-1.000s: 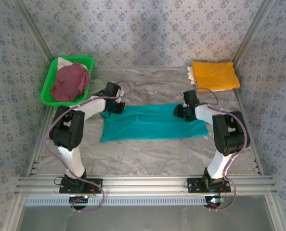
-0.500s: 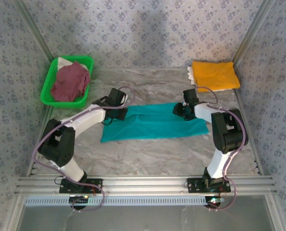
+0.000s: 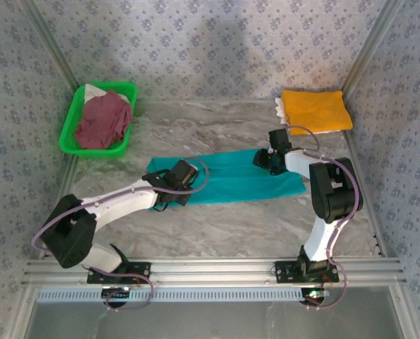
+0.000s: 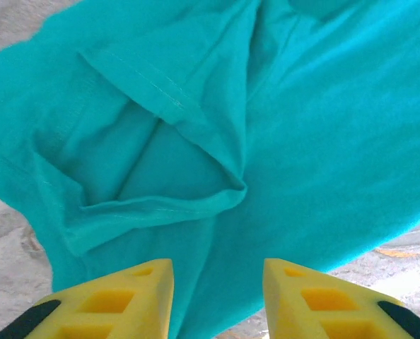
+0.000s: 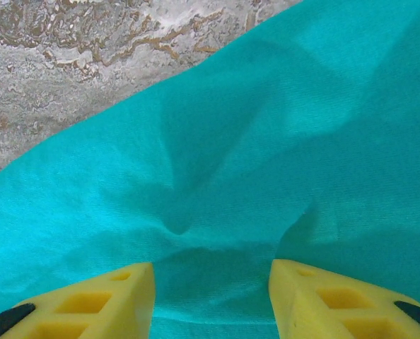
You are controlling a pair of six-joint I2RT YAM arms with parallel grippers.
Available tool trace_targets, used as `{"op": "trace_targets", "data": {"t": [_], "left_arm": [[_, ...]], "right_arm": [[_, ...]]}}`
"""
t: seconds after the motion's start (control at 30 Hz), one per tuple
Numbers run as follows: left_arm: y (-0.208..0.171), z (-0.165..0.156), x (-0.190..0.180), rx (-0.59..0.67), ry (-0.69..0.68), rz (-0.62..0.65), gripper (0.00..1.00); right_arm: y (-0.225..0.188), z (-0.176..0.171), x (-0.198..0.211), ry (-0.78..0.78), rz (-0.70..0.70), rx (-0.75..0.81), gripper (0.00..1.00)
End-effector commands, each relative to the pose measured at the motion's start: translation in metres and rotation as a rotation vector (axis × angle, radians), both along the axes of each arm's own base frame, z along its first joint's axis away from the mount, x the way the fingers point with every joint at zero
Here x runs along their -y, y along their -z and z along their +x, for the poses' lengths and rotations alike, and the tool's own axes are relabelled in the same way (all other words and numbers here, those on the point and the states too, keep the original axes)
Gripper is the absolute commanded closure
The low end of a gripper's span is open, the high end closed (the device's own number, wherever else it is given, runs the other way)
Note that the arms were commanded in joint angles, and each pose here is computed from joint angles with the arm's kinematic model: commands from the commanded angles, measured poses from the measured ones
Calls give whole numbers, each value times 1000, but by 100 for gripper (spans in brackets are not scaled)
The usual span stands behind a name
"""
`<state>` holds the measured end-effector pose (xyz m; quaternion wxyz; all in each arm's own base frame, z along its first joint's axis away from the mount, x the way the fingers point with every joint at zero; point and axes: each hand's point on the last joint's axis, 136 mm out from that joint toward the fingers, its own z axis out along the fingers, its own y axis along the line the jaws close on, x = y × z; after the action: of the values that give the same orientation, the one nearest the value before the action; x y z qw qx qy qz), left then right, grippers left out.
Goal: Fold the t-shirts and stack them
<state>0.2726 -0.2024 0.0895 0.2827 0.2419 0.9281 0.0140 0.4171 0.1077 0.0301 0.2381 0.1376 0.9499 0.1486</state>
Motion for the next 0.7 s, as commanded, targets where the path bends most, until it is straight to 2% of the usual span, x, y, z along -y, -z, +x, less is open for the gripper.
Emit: {"op": "trace_targets", "data": {"t": [0.0, 0.17, 0.3, 0.43, 0.57, 0.67], "left_arm": [[-46, 28, 4, 126, -15, -130, 62], [-49, 68, -2, 35, -61, -266, 61], [-33, 89, 8, -36, -44, -260, 60], [-12, 100, 16, -91, -55, -240, 58], [-2, 105, 5, -111, -159, -221, 61], [-3, 96, 1, -117, -230, -228, 62]], "right_arm": [[26, -17, 6, 19, -15, -106, 51], [26, -17, 5, 20, -9, -106, 51], [26, -17, 4, 19, -11, -106, 51], [25, -17, 3, 16, -14, -104, 51], [24, -19, 5, 19, -25, -108, 51], [24, -20, 7, 20, -29, -107, 51]]}}
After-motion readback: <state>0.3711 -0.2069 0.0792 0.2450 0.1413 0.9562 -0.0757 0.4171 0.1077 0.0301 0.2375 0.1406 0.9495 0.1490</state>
